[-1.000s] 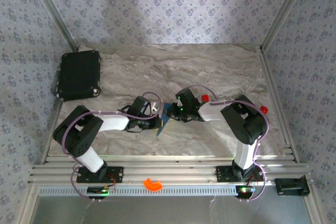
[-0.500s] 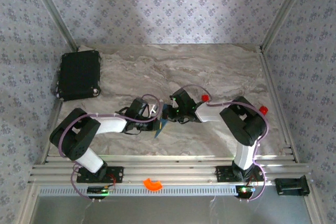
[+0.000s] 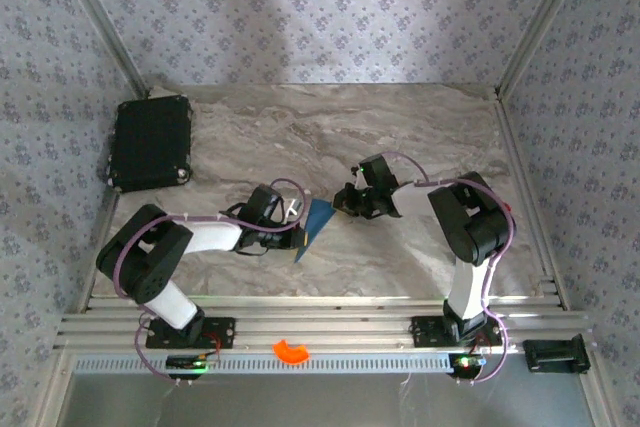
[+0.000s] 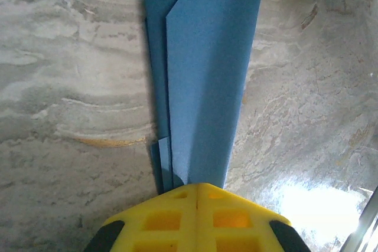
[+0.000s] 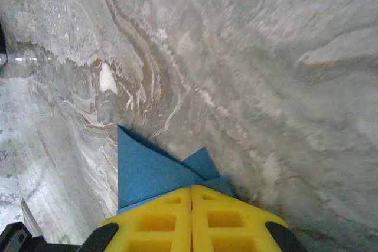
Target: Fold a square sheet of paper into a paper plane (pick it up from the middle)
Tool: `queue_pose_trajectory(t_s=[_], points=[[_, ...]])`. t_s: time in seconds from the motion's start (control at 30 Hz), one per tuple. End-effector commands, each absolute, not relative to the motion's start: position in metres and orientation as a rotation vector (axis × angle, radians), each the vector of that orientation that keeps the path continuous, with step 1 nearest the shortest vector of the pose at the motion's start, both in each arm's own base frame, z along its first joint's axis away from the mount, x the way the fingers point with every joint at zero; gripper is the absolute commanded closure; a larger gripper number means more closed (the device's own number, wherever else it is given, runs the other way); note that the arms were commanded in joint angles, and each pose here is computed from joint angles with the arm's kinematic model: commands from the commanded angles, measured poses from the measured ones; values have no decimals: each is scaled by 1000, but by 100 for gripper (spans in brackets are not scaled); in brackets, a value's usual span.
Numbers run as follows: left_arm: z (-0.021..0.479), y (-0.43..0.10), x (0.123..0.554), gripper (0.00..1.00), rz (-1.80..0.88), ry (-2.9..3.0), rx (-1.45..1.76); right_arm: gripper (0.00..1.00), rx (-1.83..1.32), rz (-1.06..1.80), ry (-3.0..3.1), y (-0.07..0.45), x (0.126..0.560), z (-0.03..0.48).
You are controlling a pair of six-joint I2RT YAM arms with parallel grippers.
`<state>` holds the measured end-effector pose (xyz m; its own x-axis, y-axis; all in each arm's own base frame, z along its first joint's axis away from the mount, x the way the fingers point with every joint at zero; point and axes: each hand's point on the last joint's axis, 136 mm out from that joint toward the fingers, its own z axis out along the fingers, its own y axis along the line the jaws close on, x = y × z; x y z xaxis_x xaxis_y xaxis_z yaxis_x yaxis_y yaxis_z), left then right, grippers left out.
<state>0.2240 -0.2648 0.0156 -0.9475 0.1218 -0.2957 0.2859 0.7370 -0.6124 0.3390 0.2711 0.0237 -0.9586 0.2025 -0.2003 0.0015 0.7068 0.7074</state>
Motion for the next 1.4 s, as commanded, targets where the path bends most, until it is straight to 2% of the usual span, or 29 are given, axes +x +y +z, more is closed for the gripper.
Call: queue_pose_trajectory(t_s=[0.0, 0.3, 0.5, 0.67, 0.97, 1.27, 1.37], points=[[-40, -218, 177, 100, -766, 3008, 268, 92, 191, 988, 2660, 251, 354, 18], [-36, -217, 178, 100, -761, 2996, 275, 91, 159, 1005, 2565, 247, 363, 59], [-30, -219, 181, 100, -764, 2979, 279, 89, 70, 1058, 2535, 277, 344, 78], [-24, -221, 184, 100, -773, 2964, 280, 90, 18, 1100, 2589, 306, 323, 59], [9, -236, 198, 100, -848, 2890, 294, 99, 113, 959, 2753, 280, 309, 4], [77, -274, 222, 96, -1051, 2714, 321, 99, 111, 907, 2792, 276, 300, -3], [85, -290, 230, 96, -1131, 2680, 339, 99, 106, 898, 2805, 275, 297, -5]])
